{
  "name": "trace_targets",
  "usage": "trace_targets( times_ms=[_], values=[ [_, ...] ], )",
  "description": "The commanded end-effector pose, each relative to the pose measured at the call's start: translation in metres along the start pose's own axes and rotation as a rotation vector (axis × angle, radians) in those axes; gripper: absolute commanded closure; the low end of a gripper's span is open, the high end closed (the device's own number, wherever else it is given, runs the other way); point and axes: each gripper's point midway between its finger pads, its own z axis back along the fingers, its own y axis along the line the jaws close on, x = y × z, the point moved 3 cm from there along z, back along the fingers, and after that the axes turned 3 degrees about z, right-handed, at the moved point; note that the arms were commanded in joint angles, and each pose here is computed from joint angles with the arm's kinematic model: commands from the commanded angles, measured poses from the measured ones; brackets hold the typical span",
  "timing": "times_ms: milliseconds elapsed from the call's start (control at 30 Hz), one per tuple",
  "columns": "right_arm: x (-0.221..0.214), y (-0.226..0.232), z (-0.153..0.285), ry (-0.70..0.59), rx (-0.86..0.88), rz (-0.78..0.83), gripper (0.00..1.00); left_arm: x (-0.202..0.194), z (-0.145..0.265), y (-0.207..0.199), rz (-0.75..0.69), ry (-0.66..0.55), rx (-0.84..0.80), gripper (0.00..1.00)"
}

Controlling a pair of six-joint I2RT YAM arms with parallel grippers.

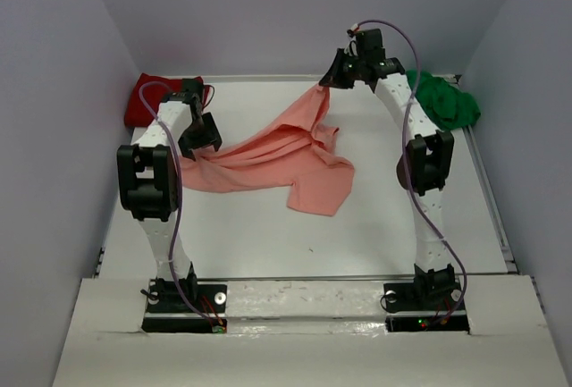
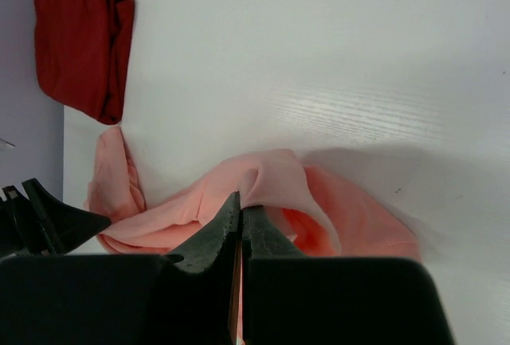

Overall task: Fold and stack the t-shirts
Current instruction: Flatten out the tshirt

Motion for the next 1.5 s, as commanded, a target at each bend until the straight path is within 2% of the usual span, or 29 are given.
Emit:
trace_targets(
  times_ms=[0, 333, 633, 867, 1100, 1200, 1233, 1467],
  values=[
    [0.055, 0.009, 0.028, -0.171, 0.031, 0.054, 1.0, 0.012, 0.035, 0.0, 0.029, -0.07, -0.023, 0.23],
    [0.085, -0.04, 0.048, -0.241, -0.036, 0.026, 1.0, 0.013, 0.038, 0.008, 0.039, -0.065, 0.005, 0.22],
    [0.101, -0.06, 0.063, -0.299, -0.109, 0.029, 1.0, 0.019, 0.033, 0.013, 0.035, -0.069, 0.032, 0.22],
    [0.099, -0.065, 0.064, -0.293, -0.112, 0.022, 1.0, 0.026, 0.026, 0.012, 0.042, -0.078, 0.031, 0.22],
    [0.098, -0.065, 0.065, -0.29, -0.11, 0.031, 1.0, 0.056, 0.03, 0.009, 0.074, -0.224, 0.004, 0.23],
    [0.098, -0.064, 0.065, -0.288, -0.106, 0.03, 1.0, 0.062, 0.023, 0.006, 0.084, -0.261, -0.031, 0.23],
    [0.097, -0.064, 0.064, -0.286, -0.105, 0.031, 1.0, 0.067, 0.021, 0.016, 0.116, -0.267, -0.037, 0.23],
    [0.094, -0.064, 0.066, -0.276, -0.106, 0.032, 1.0, 0.086, 0.0, 0.032, 0.233, -0.27, -0.266, 0.23]
  ],
)
